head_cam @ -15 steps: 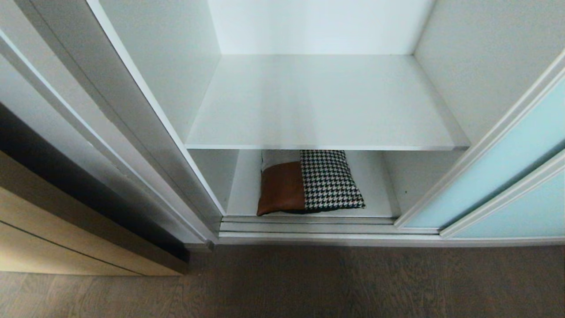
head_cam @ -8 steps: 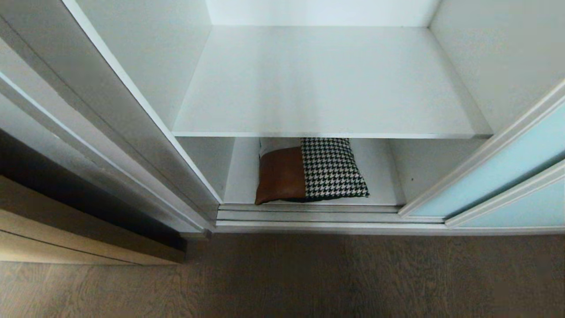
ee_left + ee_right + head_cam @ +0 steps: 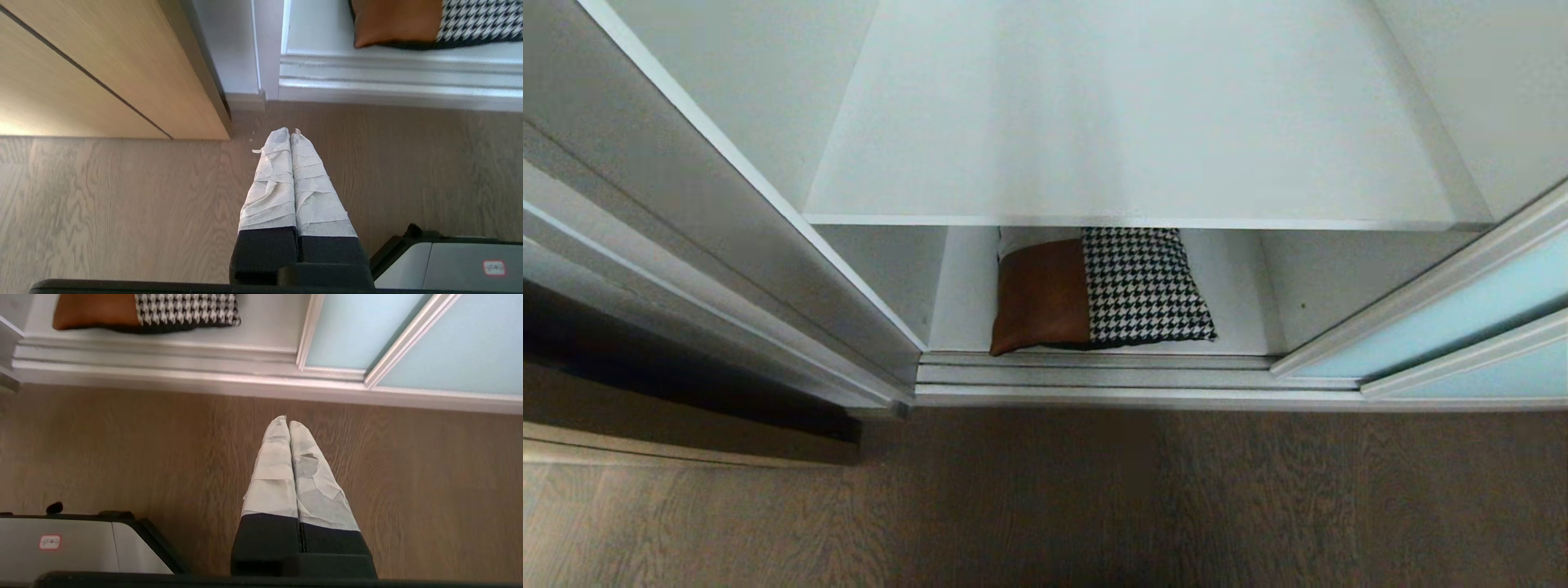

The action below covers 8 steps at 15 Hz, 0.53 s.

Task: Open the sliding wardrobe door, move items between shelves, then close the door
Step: Place the pillow on the higher shelf

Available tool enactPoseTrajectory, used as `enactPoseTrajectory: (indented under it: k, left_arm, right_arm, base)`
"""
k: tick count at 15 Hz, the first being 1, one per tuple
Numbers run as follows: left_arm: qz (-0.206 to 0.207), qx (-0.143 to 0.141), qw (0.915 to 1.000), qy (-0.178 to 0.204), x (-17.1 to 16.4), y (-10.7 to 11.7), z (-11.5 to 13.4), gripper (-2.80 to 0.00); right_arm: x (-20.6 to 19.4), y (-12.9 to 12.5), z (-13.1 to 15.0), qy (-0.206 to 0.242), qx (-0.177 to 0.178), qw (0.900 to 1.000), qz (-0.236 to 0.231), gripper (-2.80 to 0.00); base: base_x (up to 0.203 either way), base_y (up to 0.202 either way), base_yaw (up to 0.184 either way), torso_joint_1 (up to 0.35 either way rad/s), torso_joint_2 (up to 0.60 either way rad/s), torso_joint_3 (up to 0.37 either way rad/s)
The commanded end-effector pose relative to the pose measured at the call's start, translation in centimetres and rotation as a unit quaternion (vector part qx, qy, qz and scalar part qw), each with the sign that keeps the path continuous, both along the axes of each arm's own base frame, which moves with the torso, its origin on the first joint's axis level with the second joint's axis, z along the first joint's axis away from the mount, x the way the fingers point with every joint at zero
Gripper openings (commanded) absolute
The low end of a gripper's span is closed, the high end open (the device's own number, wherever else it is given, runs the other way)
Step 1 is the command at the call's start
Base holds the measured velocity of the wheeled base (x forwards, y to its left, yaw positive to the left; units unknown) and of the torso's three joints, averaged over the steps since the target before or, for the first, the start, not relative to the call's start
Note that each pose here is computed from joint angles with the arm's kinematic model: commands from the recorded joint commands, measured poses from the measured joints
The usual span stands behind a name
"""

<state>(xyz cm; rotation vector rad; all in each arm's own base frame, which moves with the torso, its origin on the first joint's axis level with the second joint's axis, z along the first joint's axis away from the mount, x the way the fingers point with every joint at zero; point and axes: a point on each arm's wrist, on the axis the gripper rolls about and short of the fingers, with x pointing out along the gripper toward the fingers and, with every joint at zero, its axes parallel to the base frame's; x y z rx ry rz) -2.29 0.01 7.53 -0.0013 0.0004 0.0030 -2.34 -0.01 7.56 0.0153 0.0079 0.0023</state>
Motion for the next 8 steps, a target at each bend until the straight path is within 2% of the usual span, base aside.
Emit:
enactPoseTrajectory:
  k: [1,8]
  left_arm:
    - [0.0,0.0,1.0,0.001,0.01,0.0,0.0,-2.8]
    - [0.0,0.0,1.0,0.001,0.01,0.0,0.0,-2.8]
  right_arm:
    - [0.01,0.0,0.0,0.001,0.0,1.0,0.0,-2.8]
    - [0.01,0.0,0.0,0.001,0.0,1.0,0.0,-2.8]
  base:
    - [0.0,0.0,0.0,-0.001,0.0,-0.193]
    - [0.0,0.0,0.0,0.005,0.0,-0.198]
